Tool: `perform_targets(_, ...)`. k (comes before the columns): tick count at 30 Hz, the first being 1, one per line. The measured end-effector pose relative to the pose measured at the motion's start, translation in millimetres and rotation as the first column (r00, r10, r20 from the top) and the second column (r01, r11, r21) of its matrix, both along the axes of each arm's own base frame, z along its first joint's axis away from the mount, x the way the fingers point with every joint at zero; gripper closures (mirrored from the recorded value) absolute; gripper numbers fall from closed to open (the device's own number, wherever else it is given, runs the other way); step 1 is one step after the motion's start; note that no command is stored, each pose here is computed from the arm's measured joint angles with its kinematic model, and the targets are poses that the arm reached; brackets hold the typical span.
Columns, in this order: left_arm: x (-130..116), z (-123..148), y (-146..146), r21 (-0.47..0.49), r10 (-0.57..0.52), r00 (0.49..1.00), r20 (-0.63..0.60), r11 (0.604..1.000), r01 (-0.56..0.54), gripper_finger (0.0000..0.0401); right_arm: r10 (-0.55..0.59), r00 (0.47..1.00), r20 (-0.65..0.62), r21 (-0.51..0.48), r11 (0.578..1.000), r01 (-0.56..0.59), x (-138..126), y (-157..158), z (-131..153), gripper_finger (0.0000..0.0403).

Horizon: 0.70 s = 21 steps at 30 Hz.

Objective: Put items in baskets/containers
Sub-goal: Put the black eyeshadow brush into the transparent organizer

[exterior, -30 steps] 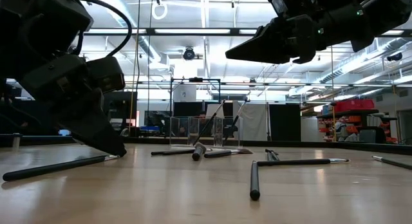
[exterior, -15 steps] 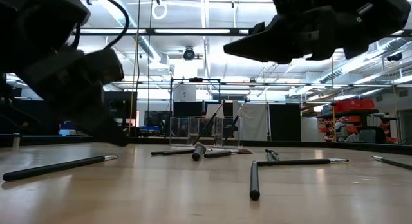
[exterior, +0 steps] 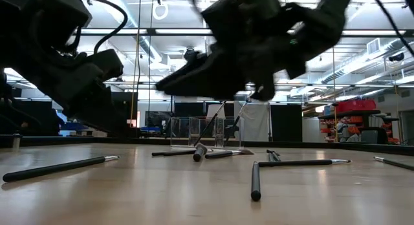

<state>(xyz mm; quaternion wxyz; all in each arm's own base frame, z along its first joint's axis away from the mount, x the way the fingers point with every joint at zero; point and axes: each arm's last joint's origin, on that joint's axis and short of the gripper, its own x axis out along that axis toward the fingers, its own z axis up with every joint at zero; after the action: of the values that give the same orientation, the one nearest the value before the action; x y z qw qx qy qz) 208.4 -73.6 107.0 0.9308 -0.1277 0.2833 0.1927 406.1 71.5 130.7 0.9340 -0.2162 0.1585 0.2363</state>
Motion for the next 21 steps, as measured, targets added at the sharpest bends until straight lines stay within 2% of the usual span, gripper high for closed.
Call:
perform_targets(5,-1.7,-1.8,6.5,0.066,0.076,0.997,-0.013,0.995,-0.075,0.0257,0.109,0.994,-0.023,-0.065,0.992,-0.110,31.5,6.7,-9.3,0.0230)
perform_targets(13,-2.3,-0.8,18.6,0.194,0.228,0.973,0.029,0.954,-0.229,0.0257,0.205,0.973,-0.101,-0.032,0.977,-0.209,73.5,0.1,-22.3,0.0230)
perform_targets(21,-3.5,-0.6,21.1,0.249,0.267,0.963,0.040,0.930,-0.269,0.0257,0.229,0.964,-0.135,-0.026,0.972,-0.235,81.1,-18.3,-31.0,0.0246)
